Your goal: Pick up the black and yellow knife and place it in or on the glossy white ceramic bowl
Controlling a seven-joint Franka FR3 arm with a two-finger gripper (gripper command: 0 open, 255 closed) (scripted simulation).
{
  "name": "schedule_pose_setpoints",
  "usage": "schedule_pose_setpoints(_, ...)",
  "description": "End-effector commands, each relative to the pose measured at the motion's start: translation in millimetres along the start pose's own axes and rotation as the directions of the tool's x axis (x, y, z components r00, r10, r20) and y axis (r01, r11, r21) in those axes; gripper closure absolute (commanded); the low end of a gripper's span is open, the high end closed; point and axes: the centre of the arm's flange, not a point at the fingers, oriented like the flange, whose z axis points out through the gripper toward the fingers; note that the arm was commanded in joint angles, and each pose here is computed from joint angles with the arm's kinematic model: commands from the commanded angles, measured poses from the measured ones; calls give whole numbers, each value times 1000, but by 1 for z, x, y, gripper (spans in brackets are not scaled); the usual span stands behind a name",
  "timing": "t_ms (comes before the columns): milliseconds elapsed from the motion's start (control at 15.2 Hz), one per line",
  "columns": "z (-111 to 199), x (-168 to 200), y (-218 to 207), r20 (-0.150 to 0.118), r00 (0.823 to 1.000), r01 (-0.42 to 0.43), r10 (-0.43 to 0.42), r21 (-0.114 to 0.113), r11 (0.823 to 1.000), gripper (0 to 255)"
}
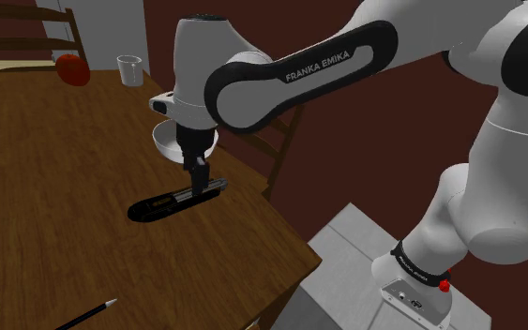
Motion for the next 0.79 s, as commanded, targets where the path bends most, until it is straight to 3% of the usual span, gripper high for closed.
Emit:
schedule_pose_setpoints(0,8,19,-7,2,999,49,-49,-4,999,0)
schedule_pose_setpoints(462,45,19,-7,2,999,49,-49,-4,999,0)
schedule_pose_setpoints(726,48,19,-7,2,999,49,-49,-4,999,0)
